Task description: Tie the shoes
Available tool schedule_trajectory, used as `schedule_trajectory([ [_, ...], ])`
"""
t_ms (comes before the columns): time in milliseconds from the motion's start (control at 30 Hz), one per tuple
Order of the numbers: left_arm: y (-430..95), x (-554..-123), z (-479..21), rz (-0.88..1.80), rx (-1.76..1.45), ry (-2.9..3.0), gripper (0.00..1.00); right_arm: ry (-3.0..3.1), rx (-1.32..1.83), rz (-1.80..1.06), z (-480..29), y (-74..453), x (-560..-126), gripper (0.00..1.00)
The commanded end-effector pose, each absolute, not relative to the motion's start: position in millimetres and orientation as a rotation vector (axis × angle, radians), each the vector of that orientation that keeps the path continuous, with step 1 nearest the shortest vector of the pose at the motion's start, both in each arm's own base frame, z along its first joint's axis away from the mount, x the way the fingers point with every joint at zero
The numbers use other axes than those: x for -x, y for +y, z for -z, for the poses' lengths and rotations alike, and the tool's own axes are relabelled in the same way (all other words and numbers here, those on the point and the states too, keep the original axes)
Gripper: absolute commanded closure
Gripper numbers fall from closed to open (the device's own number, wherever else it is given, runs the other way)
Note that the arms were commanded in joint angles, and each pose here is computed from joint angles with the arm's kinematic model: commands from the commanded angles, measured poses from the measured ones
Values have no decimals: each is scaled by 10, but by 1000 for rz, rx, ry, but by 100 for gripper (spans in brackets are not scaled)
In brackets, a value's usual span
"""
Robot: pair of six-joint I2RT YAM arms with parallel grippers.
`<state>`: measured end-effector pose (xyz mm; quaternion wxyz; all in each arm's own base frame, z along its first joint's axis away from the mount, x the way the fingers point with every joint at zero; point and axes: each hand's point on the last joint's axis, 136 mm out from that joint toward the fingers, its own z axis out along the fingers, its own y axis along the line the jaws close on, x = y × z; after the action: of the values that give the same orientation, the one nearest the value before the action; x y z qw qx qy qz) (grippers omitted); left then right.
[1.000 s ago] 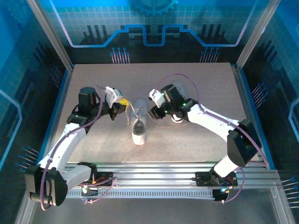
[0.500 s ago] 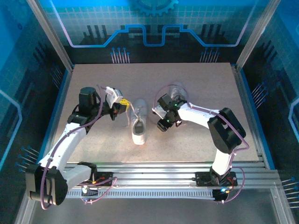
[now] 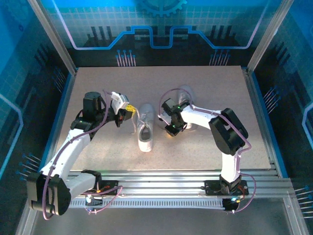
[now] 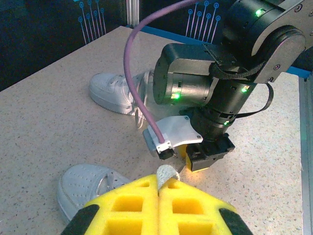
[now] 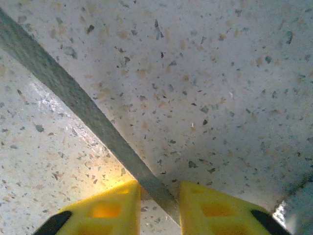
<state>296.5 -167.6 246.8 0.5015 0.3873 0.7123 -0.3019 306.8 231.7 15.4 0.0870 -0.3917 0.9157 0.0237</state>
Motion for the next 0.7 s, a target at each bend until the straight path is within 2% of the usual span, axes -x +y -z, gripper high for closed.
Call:
schedule_trajectory([
  [0,-1716,-2877,-2462,745,-985,1694,100,2856,1166,18,-13,2003,-2807,89],
  [100,-1714,-2870,-2458,742,-990,1695,100,2837,1144,14,-156,2005,-2745,100],
  [233,-1719,-2833,-2464,748,-1000,1693,100,2756,1044,-13,-585,2049,-2819,100],
  [367,-1732,-2756,-2420,760,-1011,1701,100,2595,941,-102,-1204,2257,-3098,100],
  [533,-1782,-2604,-2328,773,-1030,1709,100,2354,911,-378,-1930,2940,-3588,100],
  [667,-1835,-2469,-2287,790,-1030,1710,100,2220,1010,-673,-2262,3807,-3783,100],
])
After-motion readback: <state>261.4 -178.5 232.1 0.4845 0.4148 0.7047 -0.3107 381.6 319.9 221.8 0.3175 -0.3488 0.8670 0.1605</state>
